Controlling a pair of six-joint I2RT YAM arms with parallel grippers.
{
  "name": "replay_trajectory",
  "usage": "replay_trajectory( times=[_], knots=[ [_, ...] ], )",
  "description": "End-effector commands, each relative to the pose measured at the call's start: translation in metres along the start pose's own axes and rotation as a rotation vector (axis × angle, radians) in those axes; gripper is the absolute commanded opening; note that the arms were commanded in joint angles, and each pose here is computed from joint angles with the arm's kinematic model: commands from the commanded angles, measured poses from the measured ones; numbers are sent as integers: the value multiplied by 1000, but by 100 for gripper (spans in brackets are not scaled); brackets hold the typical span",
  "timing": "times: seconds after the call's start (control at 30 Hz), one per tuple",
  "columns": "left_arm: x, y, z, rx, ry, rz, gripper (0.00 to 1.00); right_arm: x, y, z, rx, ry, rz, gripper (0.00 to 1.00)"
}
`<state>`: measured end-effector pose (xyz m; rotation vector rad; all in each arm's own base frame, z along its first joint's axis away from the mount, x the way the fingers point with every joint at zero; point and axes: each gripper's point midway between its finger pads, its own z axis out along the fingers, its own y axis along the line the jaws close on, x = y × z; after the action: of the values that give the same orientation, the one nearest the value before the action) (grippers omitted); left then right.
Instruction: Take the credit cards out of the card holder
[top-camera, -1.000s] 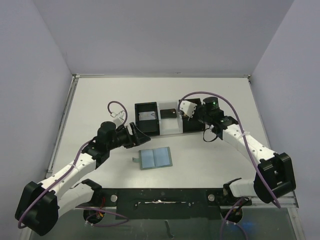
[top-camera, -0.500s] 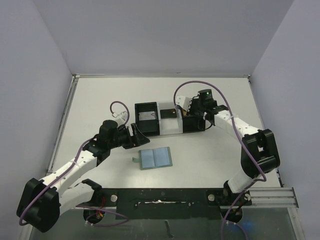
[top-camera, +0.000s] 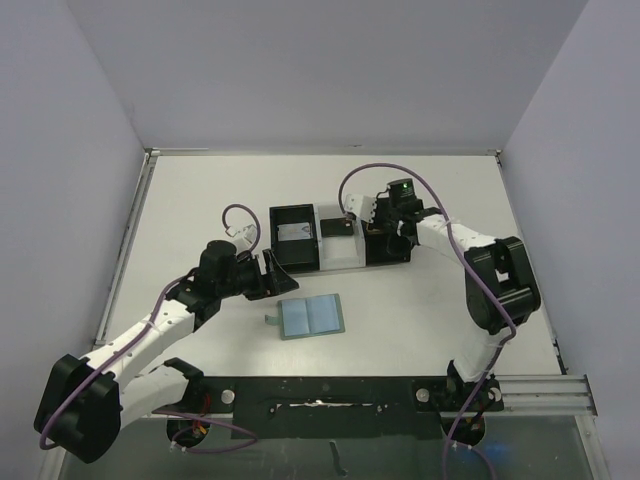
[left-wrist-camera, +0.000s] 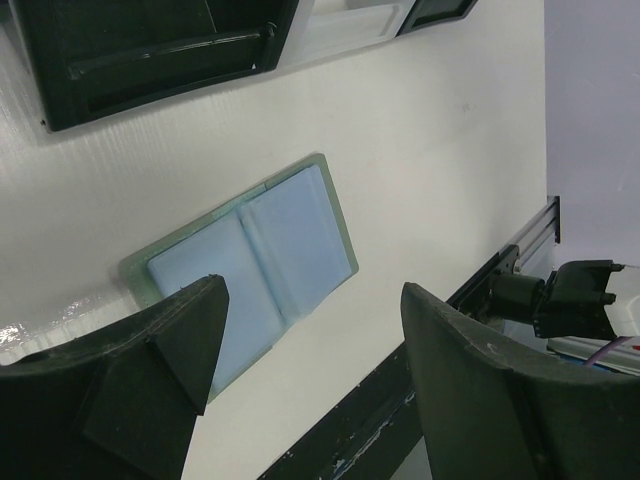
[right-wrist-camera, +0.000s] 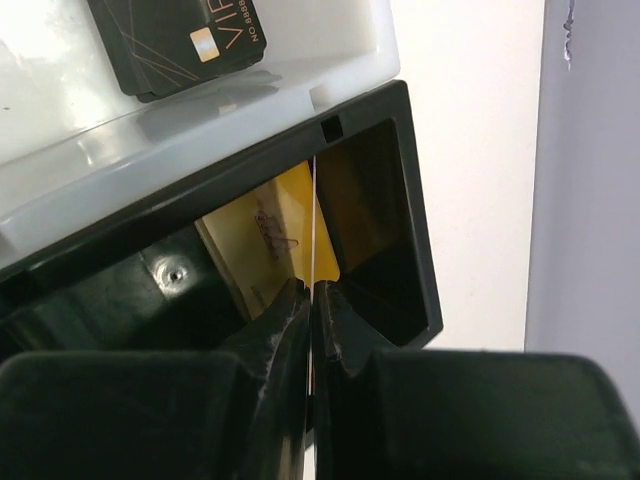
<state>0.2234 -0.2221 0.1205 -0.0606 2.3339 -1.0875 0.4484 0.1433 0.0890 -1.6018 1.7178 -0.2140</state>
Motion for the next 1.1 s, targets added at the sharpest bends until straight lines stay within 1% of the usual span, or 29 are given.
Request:
replay_trajectory(
  times=[0.0,0.1,0.17,0.27,0.43,0.5,0.57,0.7,0.87,0.97,1.07],
  knots=[
    [-16,-17,-4,51,-36,38,69,-16,-25,12,91,-59,-49,2],
    [-16,-18,-6,56,-43,34,69,-9,-18,20,69,-39,-60,5],
    [-14,-17,-7,57,-44,33,69,-5,-15,22,58,-27,-65,9],
    [-12,-16,-8,55,-43,38,69,-5,-11,20,42,-30,-73,10],
    [-11,-13,-6,48,-34,31,69,-5,-3,16,-4,-38,-79,21],
    [-12,-14,-4,51,-31,29,69,-3,-3,15,-10,-32,-70,28],
    [-12,-15,-3,52,-26,30,69,-3,-3,15,-25,-28,-66,32],
    [-12,-16,-2,58,-21,36,69,-6,-8,12,-15,-41,-41,35],
    [-10,-16,-2,66,-12,40,69,-2,-12,10,-4,-29,-14,36],
    [-9,-16,-3,67,-6,41,69,-9,-25,2,51,-56,39,37],
    [-9,-18,-4,71,-9,38,69,-24,-46,-17,135,-108,108,39]
  ],
)
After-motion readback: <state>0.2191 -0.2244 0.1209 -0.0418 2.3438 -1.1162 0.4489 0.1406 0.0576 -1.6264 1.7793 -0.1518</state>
